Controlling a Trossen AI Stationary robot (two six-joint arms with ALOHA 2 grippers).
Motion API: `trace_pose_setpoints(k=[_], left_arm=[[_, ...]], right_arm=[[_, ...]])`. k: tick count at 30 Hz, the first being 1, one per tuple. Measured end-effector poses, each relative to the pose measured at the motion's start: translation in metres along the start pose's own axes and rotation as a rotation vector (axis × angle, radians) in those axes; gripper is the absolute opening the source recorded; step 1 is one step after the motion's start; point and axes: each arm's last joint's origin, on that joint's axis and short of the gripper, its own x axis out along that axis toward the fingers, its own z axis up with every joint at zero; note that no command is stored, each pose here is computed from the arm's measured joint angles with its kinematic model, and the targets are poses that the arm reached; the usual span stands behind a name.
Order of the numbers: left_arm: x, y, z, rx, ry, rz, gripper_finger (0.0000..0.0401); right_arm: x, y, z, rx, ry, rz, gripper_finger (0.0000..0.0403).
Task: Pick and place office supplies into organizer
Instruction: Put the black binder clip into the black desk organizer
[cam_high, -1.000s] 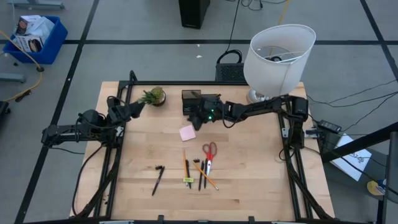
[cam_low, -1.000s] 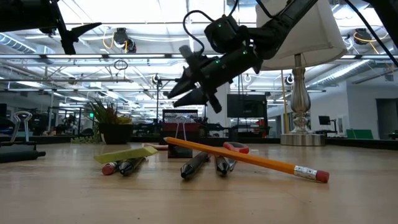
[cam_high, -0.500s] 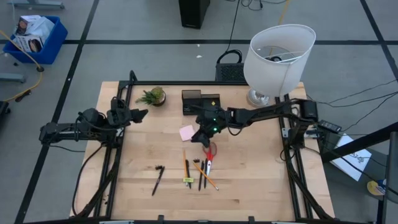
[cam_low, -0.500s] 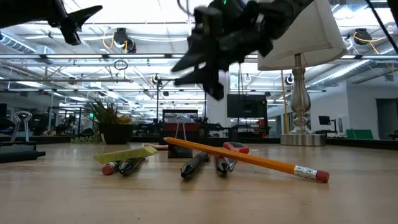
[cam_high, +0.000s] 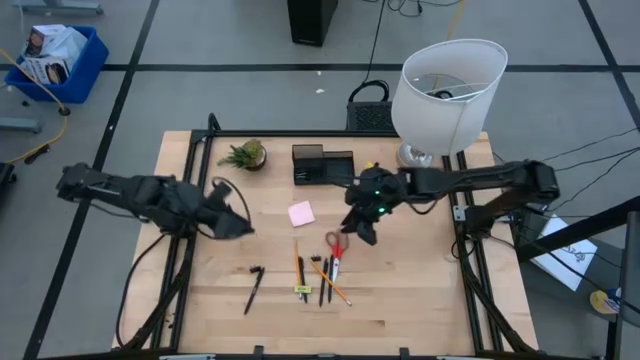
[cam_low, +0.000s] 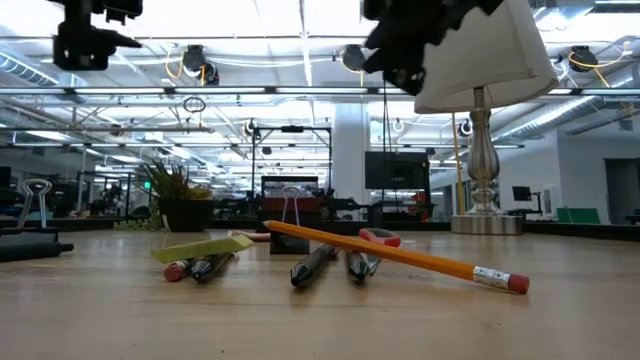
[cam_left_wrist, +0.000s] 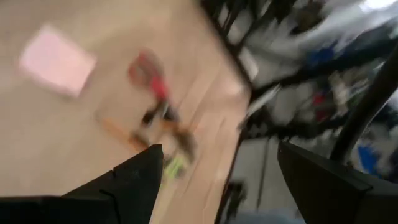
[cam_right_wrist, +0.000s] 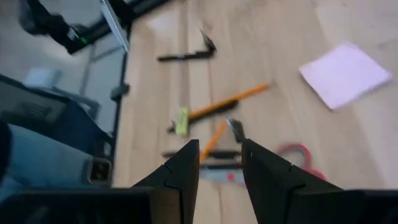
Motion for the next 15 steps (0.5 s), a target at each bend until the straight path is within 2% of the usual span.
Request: trace_pose_setpoints(k=[4, 7, 11, 15], left_arm=[[0.023, -0.020, -0.013, -0.013, 0.099, 0.031, 0.0321], [0.039, -0.029, -0.027, -0.010, 0.179, 0.083, 0.0321], [0.055, -0.028, -0.051, -0.008, 0.286, 0.203, 0.0321], [0.064, -0.020, -0.068, 0.024, 0.349, 0.358, 0.0321]], right_arm=[[-0.018, 0.001, -0.013, -0.020, -0.019, -0.057, 0.0109], [-0.025, -0.004, -0.032, 0.006, -0.054, -0.045, 0.0109], [-0.026, -0.017, -0.071, 0.087, -0.076, -0.050, 0.0109], [-0.025, -0.025, -0.106, 0.171, -0.133, 0.004, 0.0109]])
